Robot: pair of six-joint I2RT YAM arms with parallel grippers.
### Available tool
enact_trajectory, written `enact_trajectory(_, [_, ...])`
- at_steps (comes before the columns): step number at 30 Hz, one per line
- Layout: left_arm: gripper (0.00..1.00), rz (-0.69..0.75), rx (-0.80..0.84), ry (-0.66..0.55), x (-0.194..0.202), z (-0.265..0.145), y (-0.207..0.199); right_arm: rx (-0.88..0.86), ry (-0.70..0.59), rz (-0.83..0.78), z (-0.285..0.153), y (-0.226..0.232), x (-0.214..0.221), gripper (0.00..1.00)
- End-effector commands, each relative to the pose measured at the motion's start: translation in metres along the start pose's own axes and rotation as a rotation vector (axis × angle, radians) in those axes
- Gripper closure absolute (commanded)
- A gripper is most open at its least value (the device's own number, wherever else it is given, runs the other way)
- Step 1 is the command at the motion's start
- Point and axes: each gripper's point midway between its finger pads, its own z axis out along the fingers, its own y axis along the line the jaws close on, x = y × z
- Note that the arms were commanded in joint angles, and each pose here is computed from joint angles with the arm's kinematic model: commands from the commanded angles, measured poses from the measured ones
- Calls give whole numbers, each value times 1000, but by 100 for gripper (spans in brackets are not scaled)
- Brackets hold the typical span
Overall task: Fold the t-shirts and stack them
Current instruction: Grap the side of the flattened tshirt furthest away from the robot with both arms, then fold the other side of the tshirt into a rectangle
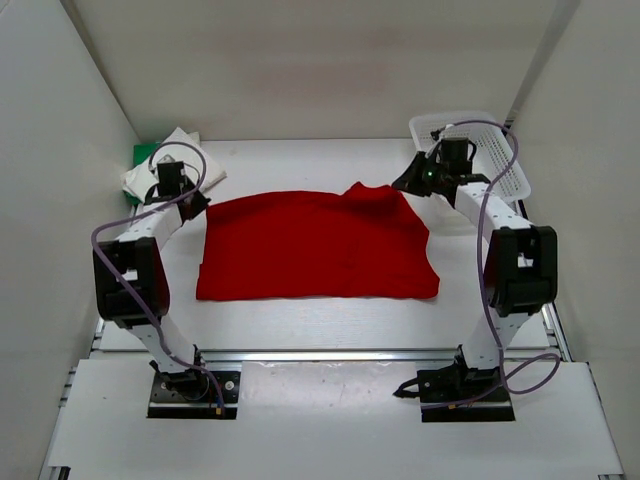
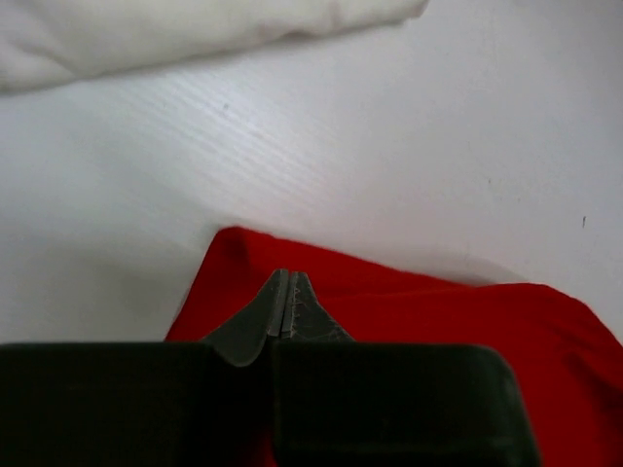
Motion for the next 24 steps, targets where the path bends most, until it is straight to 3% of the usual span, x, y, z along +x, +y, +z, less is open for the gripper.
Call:
enact_trajectory(1, [100, -44, 53, -69, -17, -27, 1, -28, -93, -11, -26, 16, -5, 100])
enact_trajectory(10, [100, -60, 88, -92, -16, -74, 29, 24, -122, 9, -77, -1, 53, 100])
enact_trajectory(19, [100, -35, 141, -113, -18, -99, 15, 61, -147, -8, -117, -14, 77, 100])
enact_trajectory(24, [100, 31, 61, -64, 22, -84, 32, 75, -101, 6, -114, -23, 100, 100])
